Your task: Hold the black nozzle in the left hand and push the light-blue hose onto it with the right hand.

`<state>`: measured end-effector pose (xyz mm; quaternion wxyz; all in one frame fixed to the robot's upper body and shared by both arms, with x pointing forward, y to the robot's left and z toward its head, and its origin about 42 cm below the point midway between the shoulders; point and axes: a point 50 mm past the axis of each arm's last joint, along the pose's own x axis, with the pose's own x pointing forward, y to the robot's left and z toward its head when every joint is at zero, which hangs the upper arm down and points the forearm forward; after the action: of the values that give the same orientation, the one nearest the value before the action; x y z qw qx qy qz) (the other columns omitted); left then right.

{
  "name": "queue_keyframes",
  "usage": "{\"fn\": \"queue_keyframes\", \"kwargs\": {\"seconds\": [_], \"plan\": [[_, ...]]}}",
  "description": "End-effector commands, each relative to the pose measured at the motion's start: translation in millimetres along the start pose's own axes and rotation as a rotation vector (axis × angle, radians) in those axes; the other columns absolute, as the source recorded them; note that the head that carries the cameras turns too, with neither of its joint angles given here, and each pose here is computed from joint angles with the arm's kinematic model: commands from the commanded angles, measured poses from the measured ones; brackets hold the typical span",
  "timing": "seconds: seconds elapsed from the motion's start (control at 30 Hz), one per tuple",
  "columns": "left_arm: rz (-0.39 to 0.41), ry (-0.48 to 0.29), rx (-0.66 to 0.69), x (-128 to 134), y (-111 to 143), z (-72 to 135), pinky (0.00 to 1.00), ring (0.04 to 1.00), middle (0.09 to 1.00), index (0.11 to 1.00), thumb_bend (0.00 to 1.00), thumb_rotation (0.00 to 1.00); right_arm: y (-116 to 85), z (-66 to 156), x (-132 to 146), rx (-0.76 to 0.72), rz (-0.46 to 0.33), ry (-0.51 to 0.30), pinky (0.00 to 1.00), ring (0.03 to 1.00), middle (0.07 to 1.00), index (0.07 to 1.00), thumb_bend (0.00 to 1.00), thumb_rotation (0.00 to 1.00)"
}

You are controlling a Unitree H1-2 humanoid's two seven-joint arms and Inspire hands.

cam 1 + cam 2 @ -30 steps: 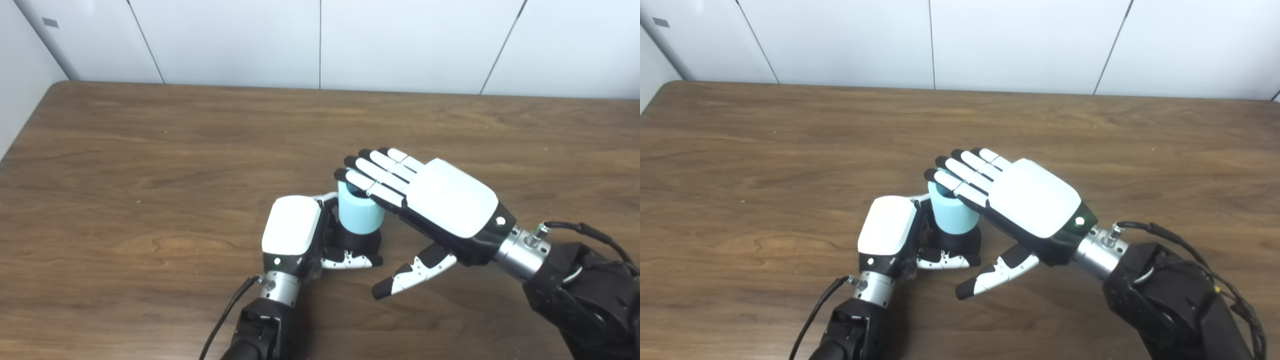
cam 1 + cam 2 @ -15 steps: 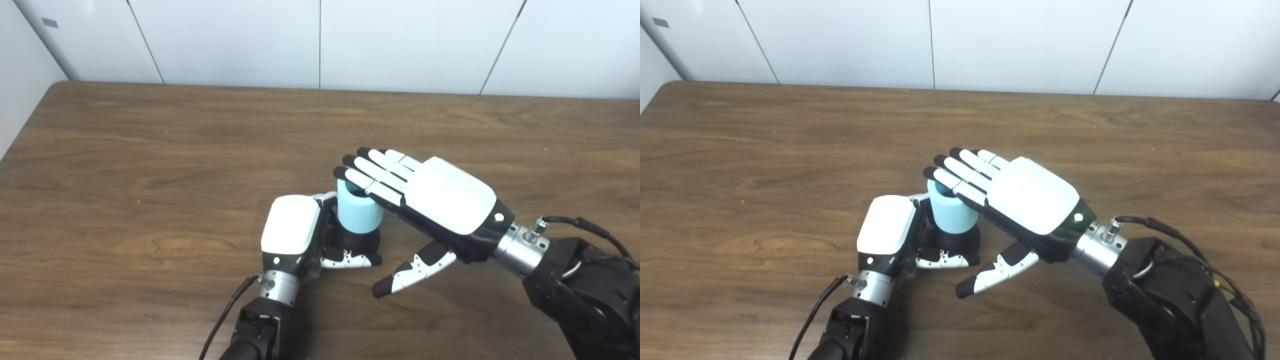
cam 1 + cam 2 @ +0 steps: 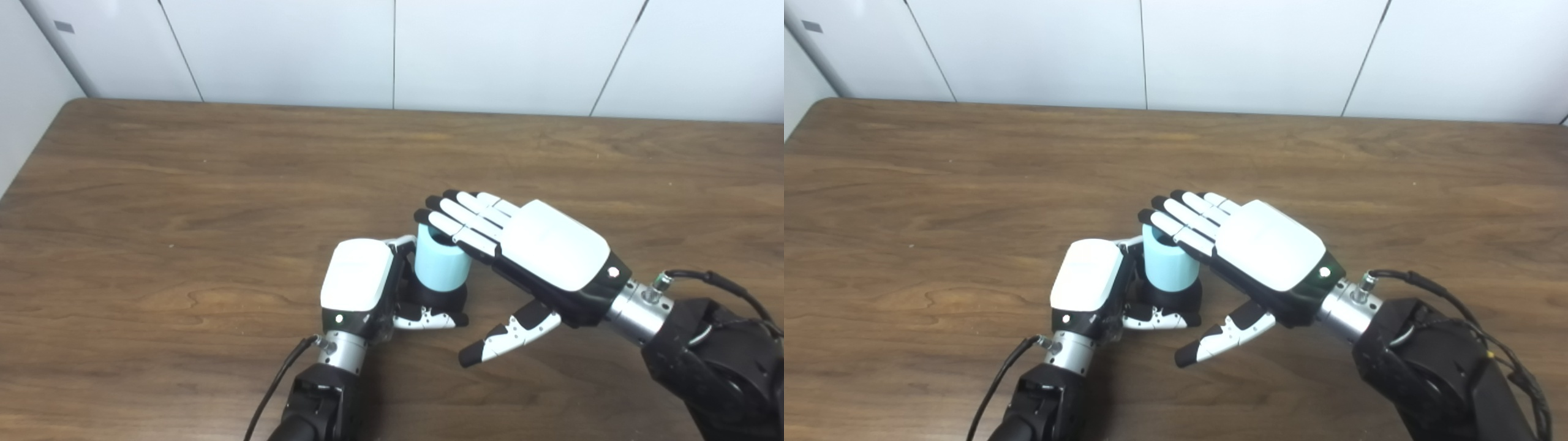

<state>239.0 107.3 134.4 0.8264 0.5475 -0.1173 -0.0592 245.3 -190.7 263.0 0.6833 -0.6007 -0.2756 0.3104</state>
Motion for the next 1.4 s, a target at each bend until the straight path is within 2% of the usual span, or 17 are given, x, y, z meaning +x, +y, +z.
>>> {"fn": "queue_keyframes", "kwargs": {"seconds": [0.0,0.23,0.3,0.4,0.67,0.73,0.93,1.03,1.2,1.37], "plan": [[-0.104,0.019,0.019,-12,-15,-6,0.31,0.388,0.449,0.489,0.52,0.00,24,-4,-7,0.037,0.155,0.024,0.97,0.965,0.961,0.980,0.68,0.92],[-0.101,0.011,0.025,-11,-15,-6,0.31,0.380,0.475,0.485,0.53,0.00,9,1,-3,-0.002,0.096,-0.004,0.95,0.976,0.979,0.994,0.67,0.93],[-0.100,0.008,0.027,-11,-15,-6,0.30,0.374,0.408,0.497,0.52,0.00,4,1,-2,-0.015,0.086,-0.007,0.95,0.985,0.986,0.999,0.67,0.94],[-0.099,0.008,0.028,-10,-16,-5,0.30,0.379,0.393,0.501,0.52,0.00,2,-1,-2,-0.024,0.086,-0.007,0.95,0.991,0.989,1.000,0.67,0.94],[-0.095,0.010,0.021,-11,-16,-4,0.30,0.377,0.390,0.500,0.52,0.00,11,-2,-4,-0.011,0.129,0.011,0.96,0.967,0.973,0.986,0.68,0.92],[-0.097,0.012,0.022,-11,-16,-4,0.30,0.373,0.457,0.488,0.52,0.00,16,-1,-5,-0.001,0.144,0.016,0.97,0.967,0.970,0.982,0.68,0.93],[-0.100,0.015,0.022,-12,-15,-4,0.30,0.378,0.475,0.485,0.53,0.00,26,0,-5,0.025,0.178,0.015,0.92,0.964,0.975,0.967,0.67,0.88],[-0.097,0.014,0.018,-12,-15,-5,0.30,0.378,0.399,0.497,0.52,0.00,19,0,-3,0.024,0.149,0.014,0.96,0.995,0.995,0.985,0.66,0.89],[-0.101,0.011,0.026,-12,-16,-4,0.31,0.386,0.393,0.498,0.52,0.00,-1,-2,2,-0.001,0.051,0.005,0.97,1.000,1.000,1.000,0.65,0.92],[-0.096,0.013,0.021,-12,-17,-4,0.31,0.381,0.391,0.492,0.52,0.00,-31,-6,7,-0.008,-0.031,-0.006,1.00,1.000,1.000,1.000,0.63,0.95]]}}
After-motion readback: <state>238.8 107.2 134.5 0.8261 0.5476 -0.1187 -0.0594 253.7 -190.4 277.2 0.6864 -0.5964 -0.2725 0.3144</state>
